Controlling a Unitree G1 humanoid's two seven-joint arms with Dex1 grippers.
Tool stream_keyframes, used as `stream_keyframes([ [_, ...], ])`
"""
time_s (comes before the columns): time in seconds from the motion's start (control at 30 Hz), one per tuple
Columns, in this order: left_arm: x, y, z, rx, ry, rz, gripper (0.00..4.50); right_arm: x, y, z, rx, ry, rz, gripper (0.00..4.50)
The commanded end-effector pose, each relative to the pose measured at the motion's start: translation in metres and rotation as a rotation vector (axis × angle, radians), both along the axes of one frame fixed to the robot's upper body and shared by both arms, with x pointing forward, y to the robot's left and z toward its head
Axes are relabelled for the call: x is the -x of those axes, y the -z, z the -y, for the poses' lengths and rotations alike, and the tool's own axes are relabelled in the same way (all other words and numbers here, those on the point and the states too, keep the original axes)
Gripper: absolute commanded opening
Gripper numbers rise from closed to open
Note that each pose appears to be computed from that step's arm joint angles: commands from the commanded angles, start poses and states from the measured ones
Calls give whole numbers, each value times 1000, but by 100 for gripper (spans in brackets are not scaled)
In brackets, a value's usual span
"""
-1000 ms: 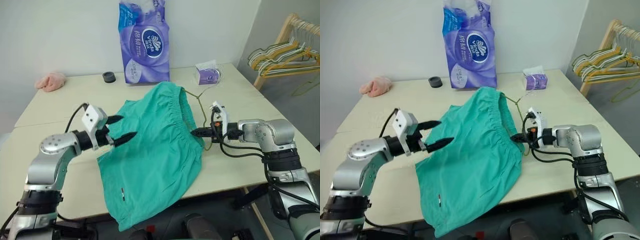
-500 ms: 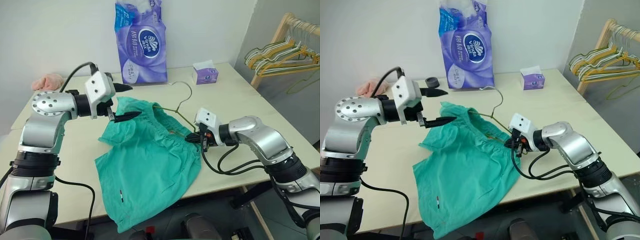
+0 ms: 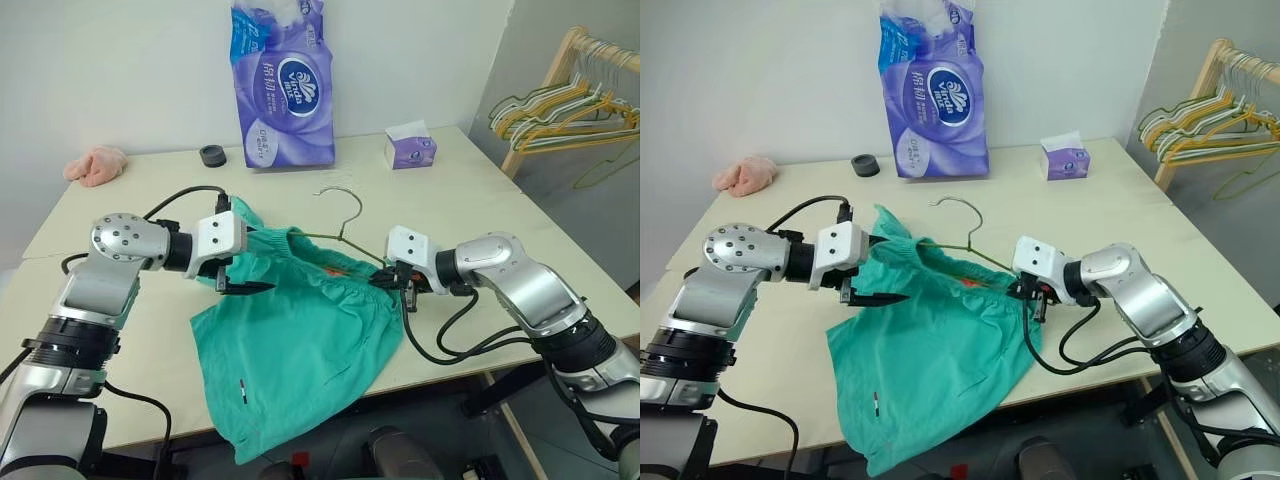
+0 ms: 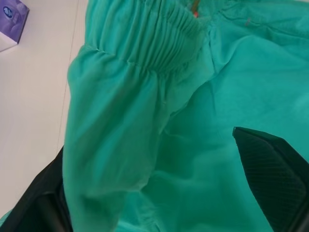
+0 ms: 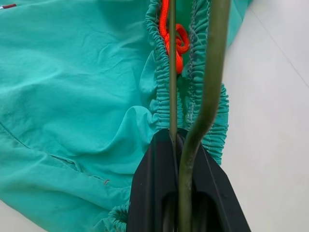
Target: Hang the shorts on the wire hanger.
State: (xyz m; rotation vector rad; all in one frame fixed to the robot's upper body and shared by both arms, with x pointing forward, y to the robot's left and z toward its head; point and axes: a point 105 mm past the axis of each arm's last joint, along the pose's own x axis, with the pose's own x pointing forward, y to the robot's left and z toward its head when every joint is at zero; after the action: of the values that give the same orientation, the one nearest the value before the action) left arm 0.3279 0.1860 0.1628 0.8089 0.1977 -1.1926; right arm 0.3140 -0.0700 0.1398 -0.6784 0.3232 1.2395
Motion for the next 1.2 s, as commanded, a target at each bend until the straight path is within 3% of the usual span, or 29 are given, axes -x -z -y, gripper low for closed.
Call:
stream_keyframes([
  [0.03,-2,-5,4,11,16,19,326,6,-18,-8,-25,-64,73,0],
  [0.3,2,5,9,22,26,-6,76,15,-23,-15,-37,-127,102,0],
  [0.4,3,6,9,26,25,-7,2,18,-22,-16,-31,-155,113,0],
  [0.57,5,9,8,22,18,-14,2,24,-16,-12,45,-237,140,0],
  [0.7,6,12,2,2,-6,-16,0,7,-13,11,126,-191,210,97],
  [0.93,6,14,-2,-12,-24,-14,0,-19,-15,75,217,-29,228,335],
  [1.03,6,14,-2,-13,-28,-15,0,-22,-15,102,160,67,198,438],
  [1.1,6,15,-3,-13,-30,-16,0,-17,-11,104,77,102,147,445],
  [1.2,6,15,-4,-10,-31,-20,0,11,3,80,-129,90,6,445],
])
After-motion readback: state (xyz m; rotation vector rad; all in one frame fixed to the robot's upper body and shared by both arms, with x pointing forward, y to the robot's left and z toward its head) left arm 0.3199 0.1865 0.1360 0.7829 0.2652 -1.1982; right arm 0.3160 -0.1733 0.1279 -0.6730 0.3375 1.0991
